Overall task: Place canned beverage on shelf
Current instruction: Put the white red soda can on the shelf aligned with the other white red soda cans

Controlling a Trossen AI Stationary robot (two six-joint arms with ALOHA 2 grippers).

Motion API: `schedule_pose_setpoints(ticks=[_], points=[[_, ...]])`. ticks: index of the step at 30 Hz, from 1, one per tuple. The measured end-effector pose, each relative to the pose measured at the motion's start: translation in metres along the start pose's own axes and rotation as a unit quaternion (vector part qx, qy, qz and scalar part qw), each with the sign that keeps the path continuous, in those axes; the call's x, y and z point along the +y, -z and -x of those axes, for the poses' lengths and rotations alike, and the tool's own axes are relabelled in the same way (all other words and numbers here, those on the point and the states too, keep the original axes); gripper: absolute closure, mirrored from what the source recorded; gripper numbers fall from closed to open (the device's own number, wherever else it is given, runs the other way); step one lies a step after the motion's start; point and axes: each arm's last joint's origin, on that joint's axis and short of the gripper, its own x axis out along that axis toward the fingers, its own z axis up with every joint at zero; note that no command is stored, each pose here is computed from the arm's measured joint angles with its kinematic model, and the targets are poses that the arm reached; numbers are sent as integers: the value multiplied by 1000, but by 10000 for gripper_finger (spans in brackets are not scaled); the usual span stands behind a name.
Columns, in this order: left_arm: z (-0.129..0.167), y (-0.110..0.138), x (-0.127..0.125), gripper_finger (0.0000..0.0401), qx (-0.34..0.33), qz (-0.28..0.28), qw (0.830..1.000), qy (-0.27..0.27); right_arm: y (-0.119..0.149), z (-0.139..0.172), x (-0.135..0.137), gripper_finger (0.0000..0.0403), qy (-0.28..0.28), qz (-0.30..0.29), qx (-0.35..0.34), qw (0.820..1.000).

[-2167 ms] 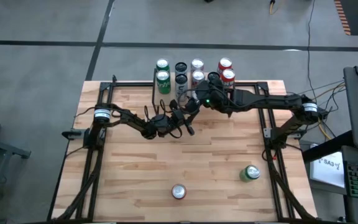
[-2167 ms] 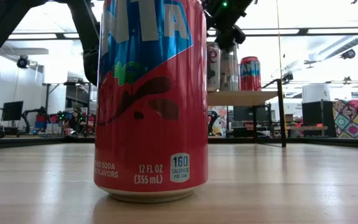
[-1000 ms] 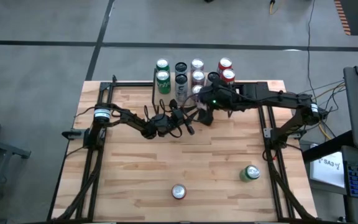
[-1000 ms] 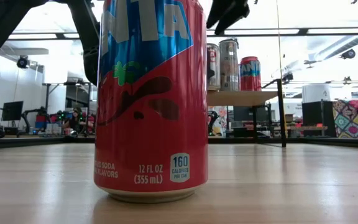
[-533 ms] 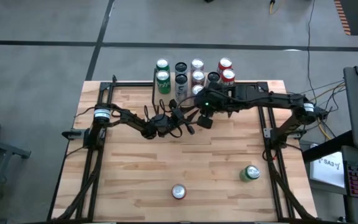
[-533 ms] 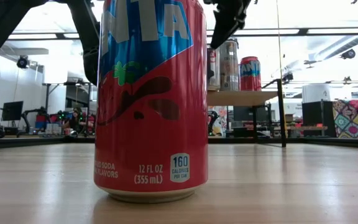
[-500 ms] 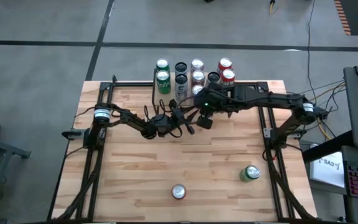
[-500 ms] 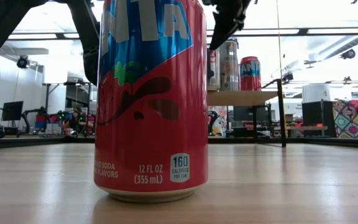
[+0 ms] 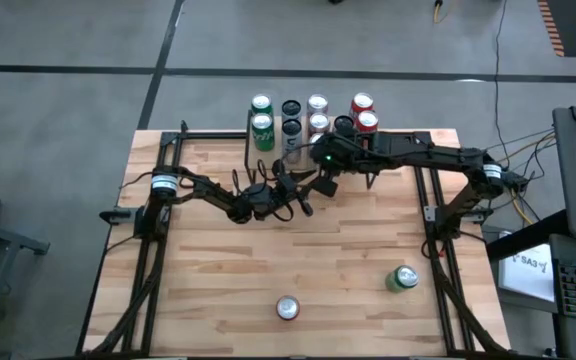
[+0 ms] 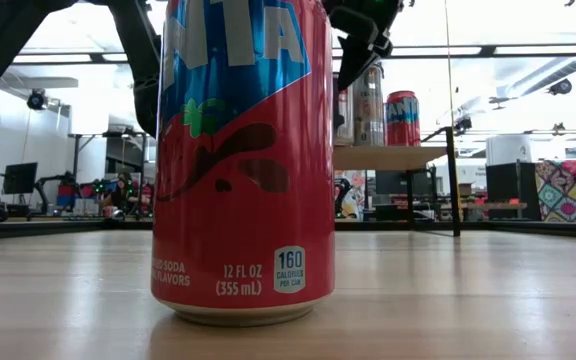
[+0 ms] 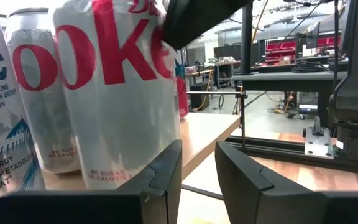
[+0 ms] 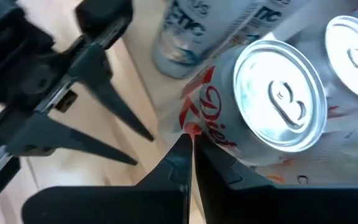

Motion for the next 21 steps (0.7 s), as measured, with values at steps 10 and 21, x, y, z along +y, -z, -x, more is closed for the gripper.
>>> schedule_pose_setpoints(ticks=[10,21], points=[[0,1,0,320,5,-4,1000,1,-4,0,-5,394,0,-24,-18,1000],[0,2,0,320,8,-11,1000,2,-5,-1,-6,394,4,-28,-22,999]])
